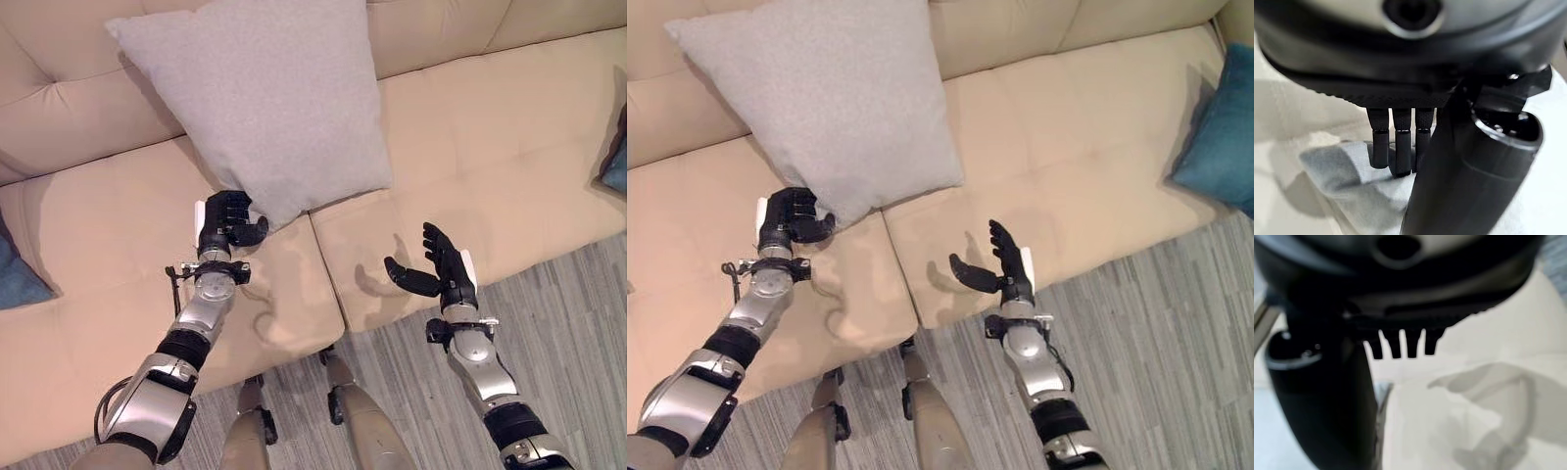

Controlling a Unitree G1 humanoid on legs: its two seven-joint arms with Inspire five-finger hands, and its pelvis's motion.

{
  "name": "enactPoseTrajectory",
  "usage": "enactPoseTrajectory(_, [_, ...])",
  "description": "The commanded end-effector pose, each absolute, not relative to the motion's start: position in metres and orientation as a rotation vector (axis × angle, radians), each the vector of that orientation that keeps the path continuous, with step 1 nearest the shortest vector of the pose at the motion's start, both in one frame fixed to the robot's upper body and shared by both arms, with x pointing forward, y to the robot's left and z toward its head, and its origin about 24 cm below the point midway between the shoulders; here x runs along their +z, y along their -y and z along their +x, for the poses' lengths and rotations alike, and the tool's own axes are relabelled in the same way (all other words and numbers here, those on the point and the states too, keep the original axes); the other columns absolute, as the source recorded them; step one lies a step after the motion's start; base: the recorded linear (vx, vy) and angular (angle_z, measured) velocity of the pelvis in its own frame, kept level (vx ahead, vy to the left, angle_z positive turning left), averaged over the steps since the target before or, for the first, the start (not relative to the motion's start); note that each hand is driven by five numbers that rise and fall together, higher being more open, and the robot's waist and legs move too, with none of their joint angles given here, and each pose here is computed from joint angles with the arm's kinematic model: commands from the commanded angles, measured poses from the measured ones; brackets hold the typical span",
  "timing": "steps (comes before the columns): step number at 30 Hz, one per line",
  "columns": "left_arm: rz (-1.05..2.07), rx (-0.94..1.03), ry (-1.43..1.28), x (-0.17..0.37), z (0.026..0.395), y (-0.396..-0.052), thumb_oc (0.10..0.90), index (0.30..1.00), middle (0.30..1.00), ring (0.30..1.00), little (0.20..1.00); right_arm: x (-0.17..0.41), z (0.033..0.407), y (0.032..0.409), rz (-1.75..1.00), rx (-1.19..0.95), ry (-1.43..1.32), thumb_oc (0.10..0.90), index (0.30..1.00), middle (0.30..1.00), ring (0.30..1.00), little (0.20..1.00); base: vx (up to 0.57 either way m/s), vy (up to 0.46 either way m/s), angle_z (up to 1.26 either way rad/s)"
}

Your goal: Pick up all the scattered cushions and arrange them neatly on the sofa.

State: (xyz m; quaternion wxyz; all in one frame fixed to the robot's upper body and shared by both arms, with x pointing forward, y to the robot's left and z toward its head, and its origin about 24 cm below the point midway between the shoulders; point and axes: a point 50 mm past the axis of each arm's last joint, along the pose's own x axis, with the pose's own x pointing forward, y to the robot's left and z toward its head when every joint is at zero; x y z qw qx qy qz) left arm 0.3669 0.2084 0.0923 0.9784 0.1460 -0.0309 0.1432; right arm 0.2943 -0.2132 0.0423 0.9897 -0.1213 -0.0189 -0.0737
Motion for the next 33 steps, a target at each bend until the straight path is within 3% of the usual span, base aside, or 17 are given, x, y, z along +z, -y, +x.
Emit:
enactPoseTrajectory(1, [0.281,0.314,0.255,0.144,0.381,-0.211,0.8,0.9,0.9,0.9,0.9,0.082,0.293,0.228,-0.225,-0.184,0.246,0.8,0.9,0.9,0.9,0.9,-0.02,-0.043,-0.01])
enactPoseTrajectory(9, [0.226,0.297,0.138,0.086,0.343,-0.228,0.8,0.9,0.9,0.9,0.9,0.056,0.282,0.232,-0.264,-0.167,0.126,0.8,0.9,0.9,0.9,0.9,0.02,-0.045,0.03])
enactPoseTrajectory(23, [0.307,0.242,-0.613,-0.09,0.172,-0.267,0.8,0.9,0.9,0.9,0.9,-0.079,0.192,0.268,-0.435,-0.176,-0.572,0.8,0.9,0.9,0.9,0.9,0.05,-0.072,0.19])
enactPoseTrajectory(33, [0.249,0.22,-0.777,-0.118,0.142,-0.257,0.8,0.9,0.9,0.9,0.9,-0.1,0.169,0.275,-0.471,-0.183,-0.722,0.8,0.9,0.9,0.9,0.9,-0.11,-0.012,0.27])
